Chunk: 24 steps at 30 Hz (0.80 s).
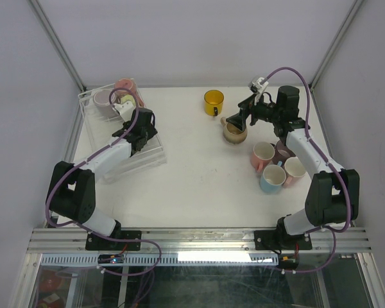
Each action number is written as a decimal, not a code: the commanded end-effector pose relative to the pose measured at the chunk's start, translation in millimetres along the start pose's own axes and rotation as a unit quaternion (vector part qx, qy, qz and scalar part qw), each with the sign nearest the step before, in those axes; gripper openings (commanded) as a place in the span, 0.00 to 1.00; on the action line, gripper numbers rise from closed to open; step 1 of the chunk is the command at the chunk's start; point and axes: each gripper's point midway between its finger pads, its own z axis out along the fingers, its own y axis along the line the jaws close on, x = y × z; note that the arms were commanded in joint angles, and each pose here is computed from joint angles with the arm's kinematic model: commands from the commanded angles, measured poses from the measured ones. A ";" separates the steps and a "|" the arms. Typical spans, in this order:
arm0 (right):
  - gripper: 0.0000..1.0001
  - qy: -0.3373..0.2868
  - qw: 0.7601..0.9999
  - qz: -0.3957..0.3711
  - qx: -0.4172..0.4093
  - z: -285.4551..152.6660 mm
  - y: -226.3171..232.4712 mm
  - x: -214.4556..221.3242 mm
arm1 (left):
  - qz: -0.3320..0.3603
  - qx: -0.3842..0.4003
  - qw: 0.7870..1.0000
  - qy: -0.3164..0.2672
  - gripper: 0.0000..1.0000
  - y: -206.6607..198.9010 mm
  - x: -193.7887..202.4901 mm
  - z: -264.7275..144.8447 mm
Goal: Load the cups into the dish rack
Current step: Pick up the cup at the center of the board.
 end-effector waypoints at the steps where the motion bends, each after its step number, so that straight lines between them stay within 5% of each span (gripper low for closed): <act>1: 0.91 -0.031 0.999 -0.035 0.005 -7.6 0.1 -26.7 | -0.017 0.056 0.997 -0.048 0.45 -34.2 -42.8 -17.4; 6: 0.91 -0.030 0.999 -0.033 0.004 -7.3 0.0 -25.3 | 0.007 0.083 0.996 -0.040 0.58 -40.1 -49.6 -36.2; 16: 0.91 -0.028 0.999 -0.031 0.002 -8.2 1.6 -23.7 | 0.096 0.067 0.993 -0.031 0.58 -9.7 -55.4 -75.6; 24: 0.91 -0.026 0.999 -0.025 0.000 -9.7 4.9 -20.7 | 0.167 0.039 0.985 -0.011 0.16 21.1 -45.0 -83.8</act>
